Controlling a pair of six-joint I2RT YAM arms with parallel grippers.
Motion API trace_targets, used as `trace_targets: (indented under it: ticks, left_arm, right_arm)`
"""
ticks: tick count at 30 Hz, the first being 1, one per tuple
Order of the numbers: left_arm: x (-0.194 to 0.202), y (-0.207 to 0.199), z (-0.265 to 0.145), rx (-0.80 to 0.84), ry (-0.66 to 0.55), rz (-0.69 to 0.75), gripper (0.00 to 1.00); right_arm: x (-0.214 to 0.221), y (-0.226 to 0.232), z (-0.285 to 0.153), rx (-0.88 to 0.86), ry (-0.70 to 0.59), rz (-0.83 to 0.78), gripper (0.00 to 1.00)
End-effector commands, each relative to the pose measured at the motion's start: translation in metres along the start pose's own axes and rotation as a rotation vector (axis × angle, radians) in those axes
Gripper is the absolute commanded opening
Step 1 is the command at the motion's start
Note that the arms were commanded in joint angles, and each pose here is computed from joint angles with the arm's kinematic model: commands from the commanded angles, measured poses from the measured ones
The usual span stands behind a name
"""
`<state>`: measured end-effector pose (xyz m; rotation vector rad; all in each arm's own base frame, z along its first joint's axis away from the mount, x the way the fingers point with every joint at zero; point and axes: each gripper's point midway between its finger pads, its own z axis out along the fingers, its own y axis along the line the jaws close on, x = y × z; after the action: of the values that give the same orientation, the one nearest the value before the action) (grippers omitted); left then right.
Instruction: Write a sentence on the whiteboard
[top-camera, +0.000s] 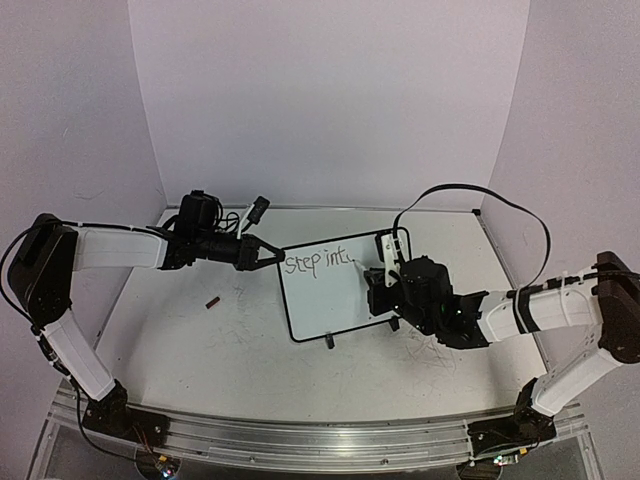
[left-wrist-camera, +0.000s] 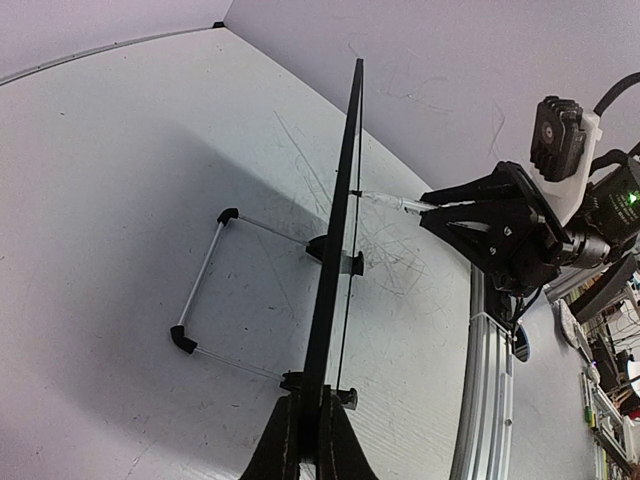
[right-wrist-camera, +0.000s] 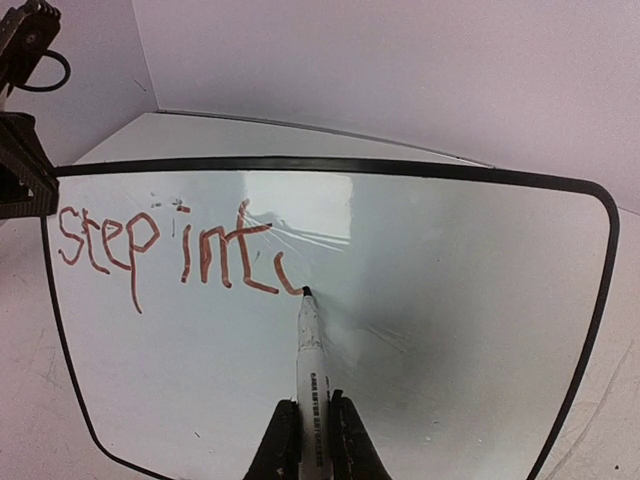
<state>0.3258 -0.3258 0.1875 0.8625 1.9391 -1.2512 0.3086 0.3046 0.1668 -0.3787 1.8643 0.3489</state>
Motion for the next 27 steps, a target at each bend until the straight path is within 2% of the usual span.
trace_targets:
  ticks: [1, 27]
  left_arm:
    - [-0.018, -0.003, -0.006, -0.024, -0.037, 0.058, 0.0]
    - [-0.018, -0.004, -0.006, -0.024, -0.036, 0.059, 0.0]
  right_arm:
    - [-0.024, -0.005, 0.002, 0.041, -0.066, 0.031, 0.0]
    - [-0.02, 0.012, 0.013, -0.022, -0.043, 0.009, 0.0]
